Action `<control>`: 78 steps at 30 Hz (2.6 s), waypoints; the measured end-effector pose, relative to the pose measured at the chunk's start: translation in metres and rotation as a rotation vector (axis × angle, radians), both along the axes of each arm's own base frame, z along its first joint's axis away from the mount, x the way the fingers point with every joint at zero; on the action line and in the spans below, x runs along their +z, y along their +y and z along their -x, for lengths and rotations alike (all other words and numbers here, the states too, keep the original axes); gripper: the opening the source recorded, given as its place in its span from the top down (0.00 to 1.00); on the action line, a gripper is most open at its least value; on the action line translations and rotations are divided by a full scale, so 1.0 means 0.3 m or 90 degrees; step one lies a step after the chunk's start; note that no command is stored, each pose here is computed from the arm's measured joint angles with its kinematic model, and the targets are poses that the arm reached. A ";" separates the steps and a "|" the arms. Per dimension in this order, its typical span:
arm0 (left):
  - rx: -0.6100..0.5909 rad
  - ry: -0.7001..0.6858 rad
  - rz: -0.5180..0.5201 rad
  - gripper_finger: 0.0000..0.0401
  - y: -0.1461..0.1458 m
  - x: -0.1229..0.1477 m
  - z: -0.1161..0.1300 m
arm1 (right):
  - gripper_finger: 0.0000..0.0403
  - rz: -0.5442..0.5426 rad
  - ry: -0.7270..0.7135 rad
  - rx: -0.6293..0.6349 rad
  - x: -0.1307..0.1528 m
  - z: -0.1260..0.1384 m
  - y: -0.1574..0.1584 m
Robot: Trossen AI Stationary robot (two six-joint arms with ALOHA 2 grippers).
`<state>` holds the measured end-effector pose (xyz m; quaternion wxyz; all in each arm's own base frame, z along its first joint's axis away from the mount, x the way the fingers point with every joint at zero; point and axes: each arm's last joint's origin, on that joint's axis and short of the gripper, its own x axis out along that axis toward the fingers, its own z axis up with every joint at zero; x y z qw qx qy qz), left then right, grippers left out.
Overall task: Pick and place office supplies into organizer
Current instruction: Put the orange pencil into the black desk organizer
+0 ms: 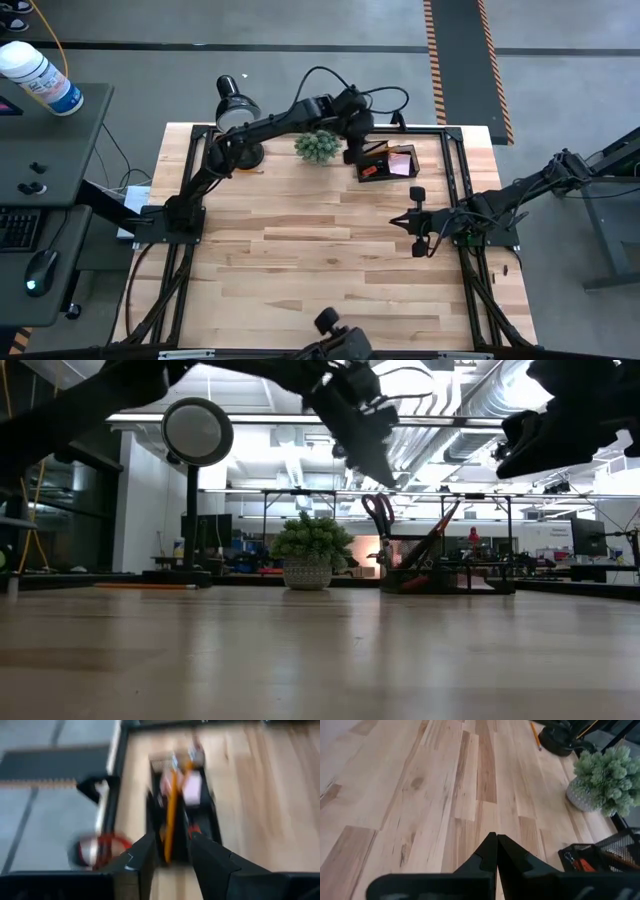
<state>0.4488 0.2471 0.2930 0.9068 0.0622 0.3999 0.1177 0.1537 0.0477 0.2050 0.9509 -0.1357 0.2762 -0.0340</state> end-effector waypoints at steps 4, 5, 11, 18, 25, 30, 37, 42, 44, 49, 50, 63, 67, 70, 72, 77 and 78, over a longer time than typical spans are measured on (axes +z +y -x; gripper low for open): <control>-0.024 0.130 0.041 0.78 -0.059 0.013 0.069 | 1.00 -0.003 0.007 0.001 -0.003 0.002 0.000; -0.029 0.169 0.045 0.80 -0.082 0.010 0.080 | 1.00 -0.003 0.007 0.001 -0.003 0.002 0.000; -0.082 0.389 0.014 0.92 -0.277 -0.007 0.099 | 1.00 -0.005 0.005 -0.001 -0.002 0.002 0.000; -0.163 0.502 -0.077 0.98 -0.519 -0.011 0.070 | 1.00 -0.027 0.004 -0.008 -0.003 0.002 0.001; -0.321 0.517 -0.151 0.99 -0.783 -0.022 0.038 | 1.00 -0.032 0.004 -0.007 -0.003 0.002 0.001; -0.305 0.571 -0.174 0.99 -0.844 -0.084 0.059 | 1.00 -0.040 -0.006 -0.002 -0.043 0.005 0.001; -0.261 0.639 -0.151 1.00 -0.816 -0.175 0.170 | 1.00 -0.044 0.000 0.009 -0.122 0.022 -0.004; -0.221 0.582 -0.139 1.00 -0.788 -0.209 0.291 | 1.00 -0.044 -0.027 0.016 -0.135 0.022 -0.004; -0.196 0.554 -0.135 1.00 -0.786 -0.222 0.350 | 1.00 -0.045 -0.040 0.019 -0.131 0.019 -0.003; -0.147 0.495 -0.122 1.00 -0.806 -0.247 0.514 | 1.00 -0.041 -0.068 0.028 -0.117 0.012 0.000; -0.141 0.489 -0.121 1.00 -0.810 -0.256 0.548 | 1.00 -0.043 -0.072 0.028 -0.115 0.010 0.000; -0.057 0.444 -0.233 1.00 -0.784 -0.324 0.832 | 1.00 -0.053 -0.109 0.030 -0.097 0.003 0.003; -0.085 0.426 -0.265 1.00 -0.762 -0.338 0.839 | 1.00 -0.051 -0.112 0.032 -0.096 0.002 0.004; -0.114 0.402 -0.292 1.00 -0.742 -0.344 0.819 | 1.00 -0.050 -0.111 0.032 -0.096 0.002 0.004; -0.138 0.393 -0.304 1.00 -0.725 -0.347 0.807 | 1.00 -0.049 -0.111 0.032 -0.096 0.002 0.004; -0.125 0.354 -0.288 1.00 -0.663 -0.344 0.786 | 1.00 -0.047 -0.111 0.034 -0.096 0.002 0.004; -0.118 0.350 -0.278 1.00 -0.651 -0.345 0.786 | 1.00 -0.047 -0.111 0.034 -0.096 0.002 0.004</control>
